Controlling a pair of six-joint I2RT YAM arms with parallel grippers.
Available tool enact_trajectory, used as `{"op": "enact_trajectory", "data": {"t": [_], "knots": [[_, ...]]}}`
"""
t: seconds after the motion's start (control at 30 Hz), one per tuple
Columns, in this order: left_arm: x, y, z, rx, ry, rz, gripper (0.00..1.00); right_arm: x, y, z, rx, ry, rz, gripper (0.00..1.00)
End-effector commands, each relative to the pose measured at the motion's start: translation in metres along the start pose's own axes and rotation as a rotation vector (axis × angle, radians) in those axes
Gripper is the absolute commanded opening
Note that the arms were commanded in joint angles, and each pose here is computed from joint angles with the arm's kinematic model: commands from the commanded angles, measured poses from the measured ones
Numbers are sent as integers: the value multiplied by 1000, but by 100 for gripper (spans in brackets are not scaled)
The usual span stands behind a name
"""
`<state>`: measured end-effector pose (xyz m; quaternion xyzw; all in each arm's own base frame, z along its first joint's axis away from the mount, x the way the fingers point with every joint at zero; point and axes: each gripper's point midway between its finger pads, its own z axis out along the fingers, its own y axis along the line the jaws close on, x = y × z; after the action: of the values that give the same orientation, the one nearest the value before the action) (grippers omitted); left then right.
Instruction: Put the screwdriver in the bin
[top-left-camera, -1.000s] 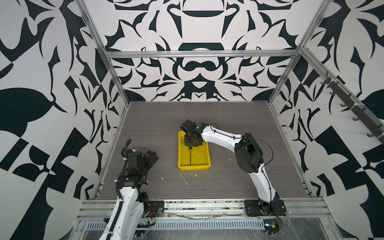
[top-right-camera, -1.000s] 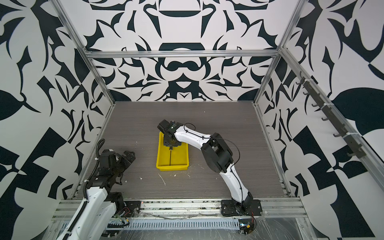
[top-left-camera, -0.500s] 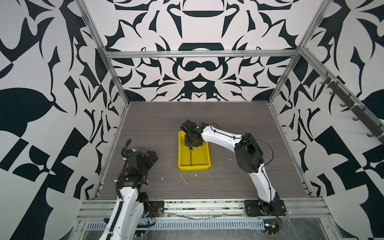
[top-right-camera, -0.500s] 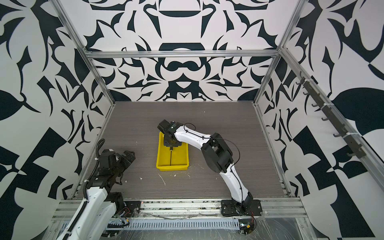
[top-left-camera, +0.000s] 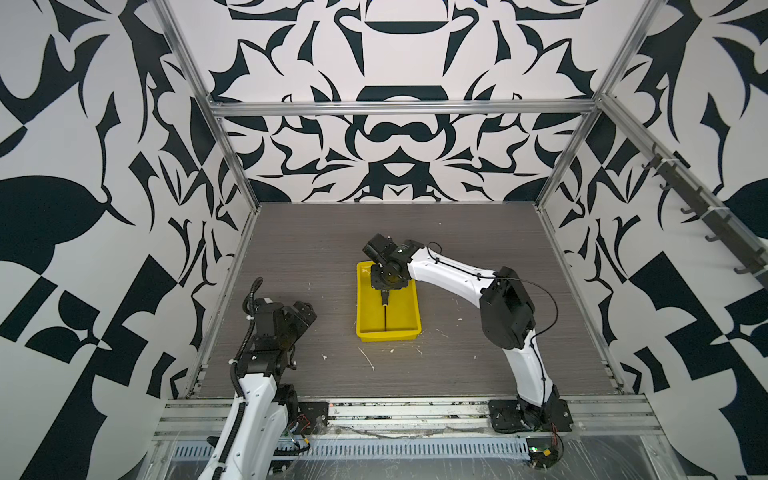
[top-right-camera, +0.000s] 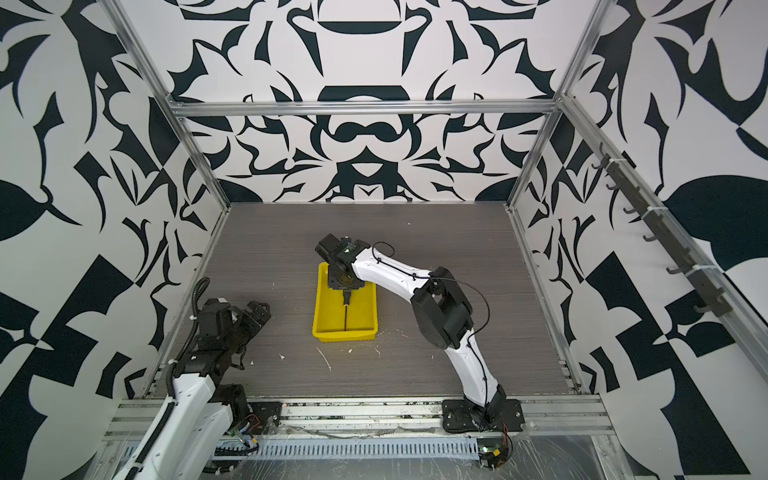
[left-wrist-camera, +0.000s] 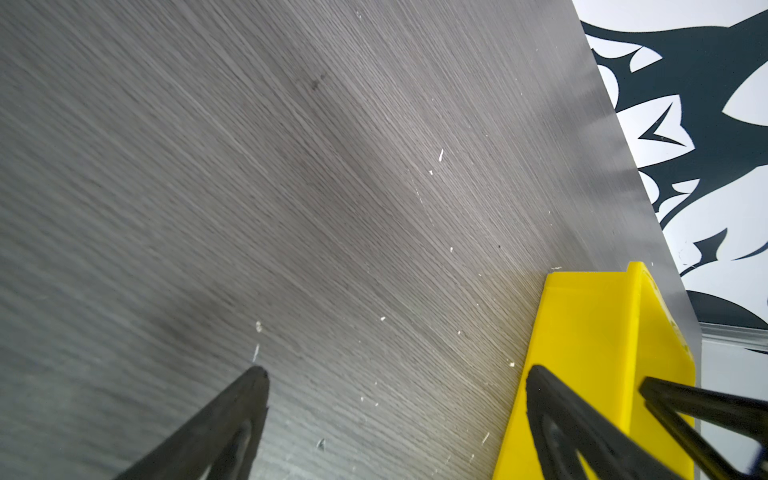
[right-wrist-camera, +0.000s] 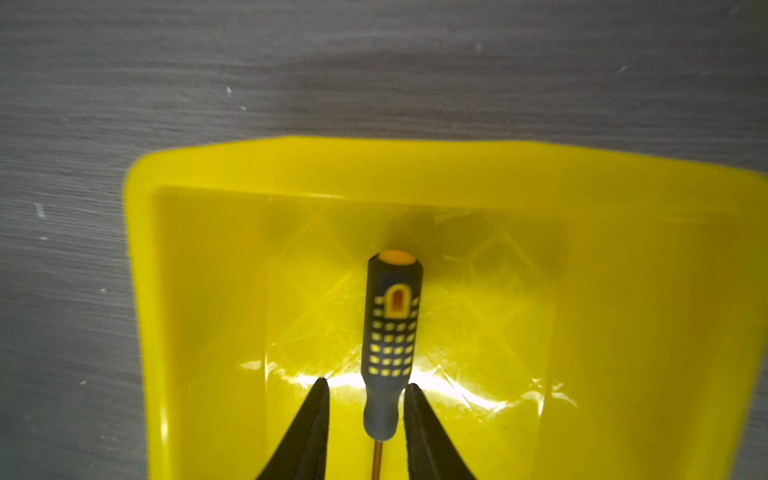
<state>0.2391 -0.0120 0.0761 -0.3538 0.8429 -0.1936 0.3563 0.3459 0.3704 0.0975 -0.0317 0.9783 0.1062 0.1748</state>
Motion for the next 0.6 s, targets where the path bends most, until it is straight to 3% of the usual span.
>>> {"op": "enact_trajectory", "data": {"t": [0.0,0.17,0.3,0.43,0.57], "knots": [[-6,-7,-3,17,-10,-12,99,-28,-7,-57,15,-141,-12,35],[-6,-7,-2,17,-11,-13,99,-45,-41,-122,110,-296,-45,36],[-4,-7,0,11,7,-12,99,-42,-94,-168,266,-439,-84,36],[-4,-6,2,-1,15,-14,99,-30,-161,-201,486,-609,-102,45],[-4,-6,3,-3,18,-13,99,-11,-199,-220,568,-710,-123,51]]}}
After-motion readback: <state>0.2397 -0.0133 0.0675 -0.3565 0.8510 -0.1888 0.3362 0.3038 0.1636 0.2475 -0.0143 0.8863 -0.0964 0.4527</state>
